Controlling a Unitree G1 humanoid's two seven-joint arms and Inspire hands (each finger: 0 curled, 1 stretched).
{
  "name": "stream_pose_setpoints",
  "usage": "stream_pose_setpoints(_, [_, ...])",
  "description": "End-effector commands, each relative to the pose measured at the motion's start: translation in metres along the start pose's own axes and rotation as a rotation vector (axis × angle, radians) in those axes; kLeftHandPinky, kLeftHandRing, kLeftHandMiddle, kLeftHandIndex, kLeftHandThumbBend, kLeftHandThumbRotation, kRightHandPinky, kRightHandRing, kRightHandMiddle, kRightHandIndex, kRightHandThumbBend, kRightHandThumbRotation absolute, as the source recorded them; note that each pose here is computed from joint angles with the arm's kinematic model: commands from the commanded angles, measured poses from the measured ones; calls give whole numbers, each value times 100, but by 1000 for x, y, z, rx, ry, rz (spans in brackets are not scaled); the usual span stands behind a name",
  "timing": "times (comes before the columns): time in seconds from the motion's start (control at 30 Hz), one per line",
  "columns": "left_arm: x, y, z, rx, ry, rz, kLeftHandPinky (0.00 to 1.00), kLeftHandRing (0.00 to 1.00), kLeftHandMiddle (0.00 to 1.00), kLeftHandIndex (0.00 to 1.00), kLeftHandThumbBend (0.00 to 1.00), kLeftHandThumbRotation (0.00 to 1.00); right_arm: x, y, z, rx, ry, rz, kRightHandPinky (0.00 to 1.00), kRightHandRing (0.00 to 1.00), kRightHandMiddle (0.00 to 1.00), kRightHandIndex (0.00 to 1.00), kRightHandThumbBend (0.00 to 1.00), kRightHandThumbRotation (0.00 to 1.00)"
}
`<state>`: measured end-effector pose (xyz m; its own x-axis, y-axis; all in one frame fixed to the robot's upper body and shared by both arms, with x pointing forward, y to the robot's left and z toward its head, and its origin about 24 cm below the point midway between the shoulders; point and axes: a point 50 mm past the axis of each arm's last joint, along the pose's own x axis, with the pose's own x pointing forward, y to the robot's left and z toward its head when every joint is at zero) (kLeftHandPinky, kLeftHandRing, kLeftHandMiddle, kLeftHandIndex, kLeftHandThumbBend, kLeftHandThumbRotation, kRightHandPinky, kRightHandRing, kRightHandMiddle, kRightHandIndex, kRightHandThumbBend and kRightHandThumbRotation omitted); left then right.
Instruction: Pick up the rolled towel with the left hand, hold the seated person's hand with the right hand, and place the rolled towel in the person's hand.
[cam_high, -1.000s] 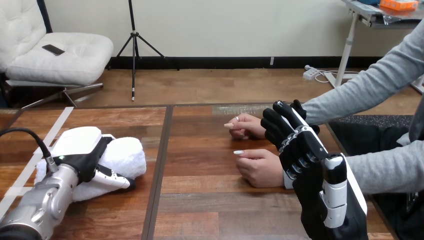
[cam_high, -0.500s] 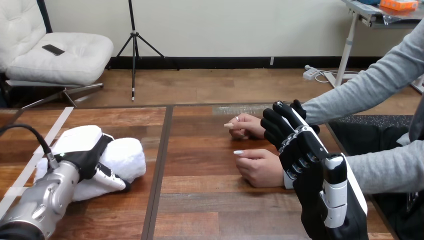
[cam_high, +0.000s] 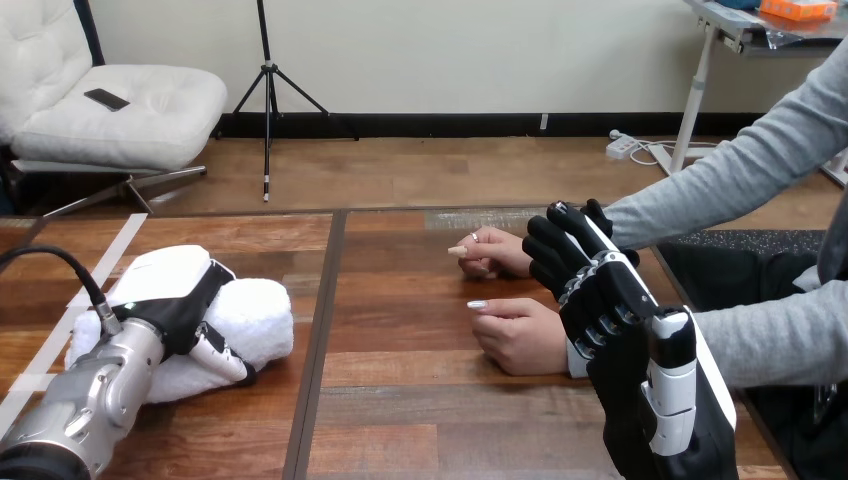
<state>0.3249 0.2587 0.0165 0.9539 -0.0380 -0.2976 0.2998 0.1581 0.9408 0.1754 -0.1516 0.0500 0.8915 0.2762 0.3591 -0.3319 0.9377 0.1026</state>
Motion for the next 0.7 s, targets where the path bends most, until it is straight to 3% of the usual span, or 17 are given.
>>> stream_pose_setpoints(0.0, [5,22,6,-18,-36,93,19,26,35,45,73,0,15,-1,16,-31,-108,21,97,93,92,92,73,100])
stream_pose_setpoints(0.67, [0,24,11,-79,-106,160,27,35,42,45,69,0,14,-2,15,-42,-99,17,97,93,92,92,75,100])
